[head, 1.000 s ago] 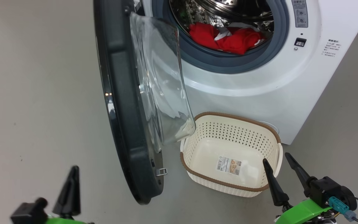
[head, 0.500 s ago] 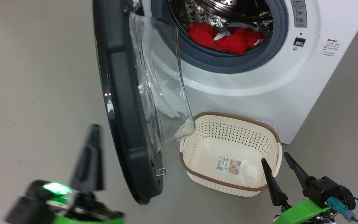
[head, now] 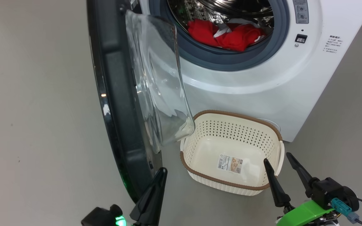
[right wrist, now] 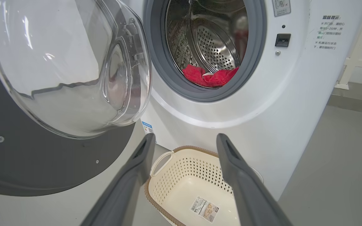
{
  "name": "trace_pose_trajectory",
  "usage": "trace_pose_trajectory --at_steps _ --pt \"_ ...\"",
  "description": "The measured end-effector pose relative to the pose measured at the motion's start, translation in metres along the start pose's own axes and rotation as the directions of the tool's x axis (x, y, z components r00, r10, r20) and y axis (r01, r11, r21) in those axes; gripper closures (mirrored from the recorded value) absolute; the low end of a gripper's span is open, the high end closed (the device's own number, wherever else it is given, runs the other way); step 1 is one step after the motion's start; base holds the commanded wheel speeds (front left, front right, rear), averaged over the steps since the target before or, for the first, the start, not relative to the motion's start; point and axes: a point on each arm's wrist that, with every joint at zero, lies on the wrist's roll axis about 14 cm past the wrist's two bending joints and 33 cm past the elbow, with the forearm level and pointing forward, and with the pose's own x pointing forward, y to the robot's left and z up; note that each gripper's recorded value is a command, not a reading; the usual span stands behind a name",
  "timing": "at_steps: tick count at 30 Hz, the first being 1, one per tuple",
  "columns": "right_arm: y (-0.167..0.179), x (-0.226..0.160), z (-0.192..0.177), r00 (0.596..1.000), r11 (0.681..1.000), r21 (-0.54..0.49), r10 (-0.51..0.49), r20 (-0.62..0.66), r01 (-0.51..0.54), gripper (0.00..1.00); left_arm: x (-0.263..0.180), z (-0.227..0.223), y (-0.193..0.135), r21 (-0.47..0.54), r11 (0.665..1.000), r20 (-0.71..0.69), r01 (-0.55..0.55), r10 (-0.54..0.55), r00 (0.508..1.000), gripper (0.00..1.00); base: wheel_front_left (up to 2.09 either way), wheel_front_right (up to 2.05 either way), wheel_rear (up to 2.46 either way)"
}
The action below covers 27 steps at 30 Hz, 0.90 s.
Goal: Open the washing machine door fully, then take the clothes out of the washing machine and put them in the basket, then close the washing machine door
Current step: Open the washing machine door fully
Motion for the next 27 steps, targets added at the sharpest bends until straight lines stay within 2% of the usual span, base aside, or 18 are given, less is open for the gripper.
trace_pose_trajectory --at_steps 5,16,27 --pt "0.001 0.001 -0.002 1.000 1.000 -0.002 0.003 -0.004 -0.003 0.00 -0.001 -0.013 0.015 -0.021 0.999 -0.041 -0.049 0.048 0.998 1.00 0.00 0.00 0.00" --pt "0.004 0.005 -0.003 1.000 1.000 0.002 0.015 -0.007 -0.015 0.00 -0.003 -0.005 0.043 -0.012 0.991 -0.019 -0.134 0.134 0.991 1.00 0.00 0.00 0.00" --pt "0.011 0.015 -0.007 0.999 0.999 0.011 0.043 -0.014 -0.043 0.00 -0.020 0.019 0.108 0.065 0.943 0.043 -0.325 0.323 0.946 1.00 0.00 0.00 0.00"
